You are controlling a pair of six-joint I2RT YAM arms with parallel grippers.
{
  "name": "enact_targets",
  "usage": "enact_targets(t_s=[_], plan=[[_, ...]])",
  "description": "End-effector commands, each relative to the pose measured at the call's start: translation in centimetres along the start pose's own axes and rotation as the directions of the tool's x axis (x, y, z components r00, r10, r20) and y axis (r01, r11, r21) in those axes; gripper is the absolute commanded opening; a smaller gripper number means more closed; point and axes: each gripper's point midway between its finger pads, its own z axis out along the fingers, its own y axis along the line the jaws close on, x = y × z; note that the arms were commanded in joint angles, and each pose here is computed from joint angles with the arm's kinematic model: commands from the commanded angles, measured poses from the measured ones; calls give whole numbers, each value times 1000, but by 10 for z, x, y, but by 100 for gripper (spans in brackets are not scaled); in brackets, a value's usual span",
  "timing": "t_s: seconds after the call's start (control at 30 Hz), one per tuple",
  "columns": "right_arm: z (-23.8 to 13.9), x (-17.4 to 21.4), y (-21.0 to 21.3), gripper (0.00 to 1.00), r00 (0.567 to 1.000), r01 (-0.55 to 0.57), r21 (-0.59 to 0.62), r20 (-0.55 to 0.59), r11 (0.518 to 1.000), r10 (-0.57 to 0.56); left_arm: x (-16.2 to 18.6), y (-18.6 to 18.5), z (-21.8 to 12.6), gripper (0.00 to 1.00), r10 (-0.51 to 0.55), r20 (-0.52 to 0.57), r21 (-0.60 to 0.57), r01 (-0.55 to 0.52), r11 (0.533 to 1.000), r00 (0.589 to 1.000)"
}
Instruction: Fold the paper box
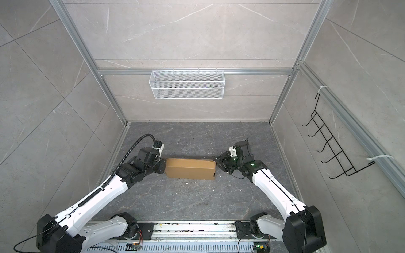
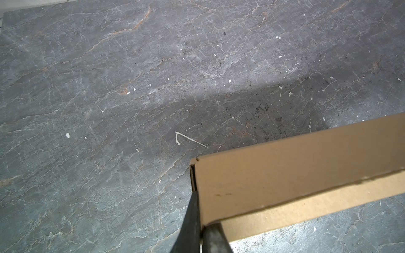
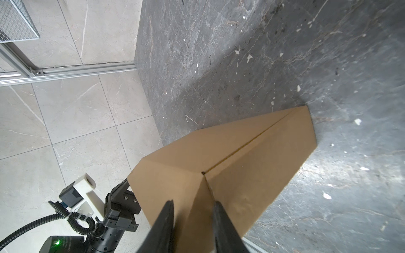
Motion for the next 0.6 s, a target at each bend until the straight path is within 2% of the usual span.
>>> enact_targets(t_s=[0.0,0.2,0.57], plan=[[4,15,-24,30,999,10,109,-42,994,-5,61,-12,7,3,52,-221,63,-39,997,974],[10,16,-36,27,999,30,143,-31,989,-25,62,-13,8,3,53,-221,64,-40,997,974],[14,16,-40,26,999,29,153,-31,988,-24,57,-12,0,11,60,-214,64,-47,997,975]])
